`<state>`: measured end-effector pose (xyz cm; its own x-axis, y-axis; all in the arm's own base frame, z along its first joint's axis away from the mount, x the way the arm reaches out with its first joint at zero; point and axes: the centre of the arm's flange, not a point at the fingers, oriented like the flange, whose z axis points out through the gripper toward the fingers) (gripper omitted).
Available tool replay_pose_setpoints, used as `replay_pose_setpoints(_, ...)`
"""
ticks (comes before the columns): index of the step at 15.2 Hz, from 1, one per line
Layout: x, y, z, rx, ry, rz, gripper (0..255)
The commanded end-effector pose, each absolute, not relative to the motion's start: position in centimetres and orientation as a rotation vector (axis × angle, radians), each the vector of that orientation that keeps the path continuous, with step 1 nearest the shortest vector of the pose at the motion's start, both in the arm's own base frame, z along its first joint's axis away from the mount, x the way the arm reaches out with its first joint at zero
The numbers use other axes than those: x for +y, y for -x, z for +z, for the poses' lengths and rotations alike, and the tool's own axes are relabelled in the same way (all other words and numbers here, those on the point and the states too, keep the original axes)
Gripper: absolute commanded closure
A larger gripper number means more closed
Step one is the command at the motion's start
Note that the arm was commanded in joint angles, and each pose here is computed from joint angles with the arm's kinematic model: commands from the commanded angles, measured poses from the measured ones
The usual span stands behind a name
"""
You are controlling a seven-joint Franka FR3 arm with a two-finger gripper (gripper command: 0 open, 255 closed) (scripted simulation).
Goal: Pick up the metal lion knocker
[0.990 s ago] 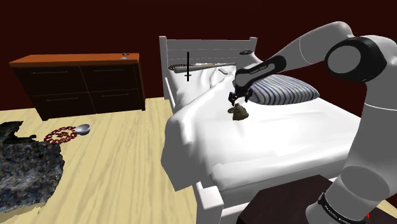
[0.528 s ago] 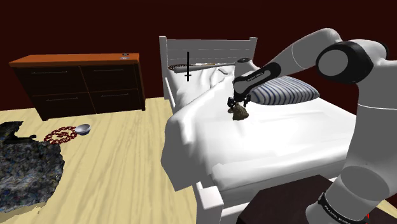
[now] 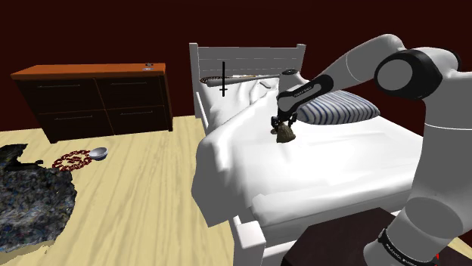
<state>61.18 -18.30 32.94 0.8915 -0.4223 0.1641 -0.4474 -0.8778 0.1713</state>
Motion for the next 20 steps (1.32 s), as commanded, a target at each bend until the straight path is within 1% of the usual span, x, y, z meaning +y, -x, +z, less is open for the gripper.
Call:
replay_pose_setpoints(1,-18.3,-61.1,32.8,-0.663,-2.855,0.174,255)
replay_pose_setpoints(3,-18.3,-61.1,32.7,-0.663,-2.855,0.174,255)
replay_pose_setpoints(18,-18.3,-61.1,40.7,-0.663,-2.855,0.174,255)
replay_pose_setpoints(20,-18.3,-61.1,40.7,-0.663,-2.855,0.174,255)
